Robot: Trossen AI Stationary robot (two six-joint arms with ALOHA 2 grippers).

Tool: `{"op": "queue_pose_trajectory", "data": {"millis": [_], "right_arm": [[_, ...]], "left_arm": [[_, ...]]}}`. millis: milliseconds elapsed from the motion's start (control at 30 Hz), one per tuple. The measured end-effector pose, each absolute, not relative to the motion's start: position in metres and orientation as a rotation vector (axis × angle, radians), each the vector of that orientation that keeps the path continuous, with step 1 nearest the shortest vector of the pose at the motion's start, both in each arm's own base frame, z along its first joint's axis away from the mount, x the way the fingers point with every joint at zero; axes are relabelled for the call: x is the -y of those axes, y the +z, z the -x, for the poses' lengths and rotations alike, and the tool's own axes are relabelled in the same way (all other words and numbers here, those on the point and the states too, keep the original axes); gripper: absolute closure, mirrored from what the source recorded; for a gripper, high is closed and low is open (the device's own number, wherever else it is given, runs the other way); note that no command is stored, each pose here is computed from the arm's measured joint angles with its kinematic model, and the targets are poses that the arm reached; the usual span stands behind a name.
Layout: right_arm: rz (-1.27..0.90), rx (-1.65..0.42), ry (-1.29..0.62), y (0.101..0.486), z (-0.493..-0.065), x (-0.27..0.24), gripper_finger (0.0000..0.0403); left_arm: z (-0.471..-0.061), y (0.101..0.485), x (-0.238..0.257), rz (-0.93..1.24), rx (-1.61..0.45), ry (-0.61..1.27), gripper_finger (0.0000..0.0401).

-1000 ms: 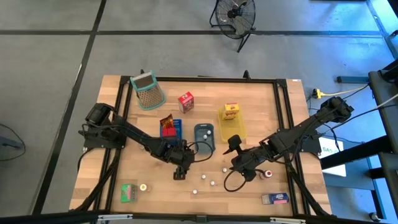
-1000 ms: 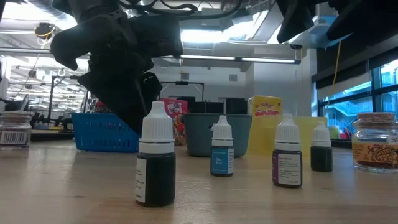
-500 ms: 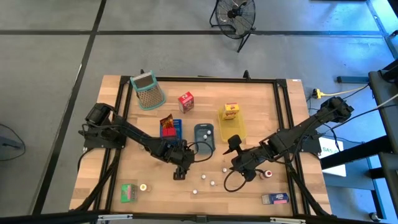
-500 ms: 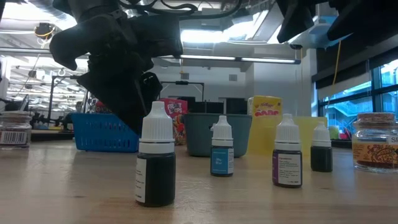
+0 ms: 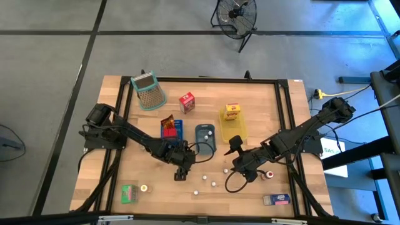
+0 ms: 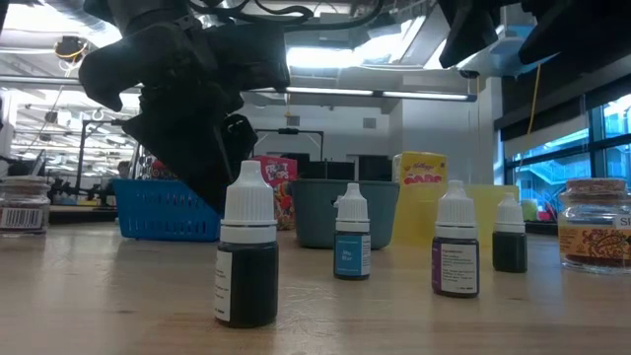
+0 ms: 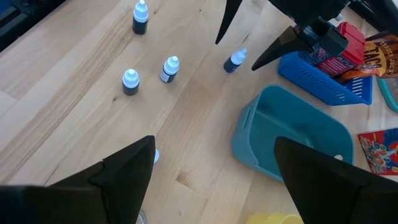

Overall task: Pick & Place Kitchen Items
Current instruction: Put the small food coloring bottle into the gray bin

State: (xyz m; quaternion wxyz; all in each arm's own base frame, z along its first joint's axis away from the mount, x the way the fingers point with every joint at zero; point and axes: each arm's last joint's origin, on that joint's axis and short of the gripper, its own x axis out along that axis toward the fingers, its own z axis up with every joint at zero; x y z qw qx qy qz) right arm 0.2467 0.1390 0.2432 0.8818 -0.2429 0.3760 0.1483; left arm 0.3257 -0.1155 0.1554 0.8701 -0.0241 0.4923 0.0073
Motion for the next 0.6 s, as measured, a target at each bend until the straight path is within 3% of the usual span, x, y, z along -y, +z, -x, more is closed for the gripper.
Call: {"op": "queue_pose_trajectory", "data": {"millis": [600], "right_arm": [[0.506,-0.783,0.310,0.2432,-0.2467,-0.1391,0.0071]], "left_arm": [[-0.3262,0.1557,0.1157,0.055,-1.023,0.015,0.0102]]}}
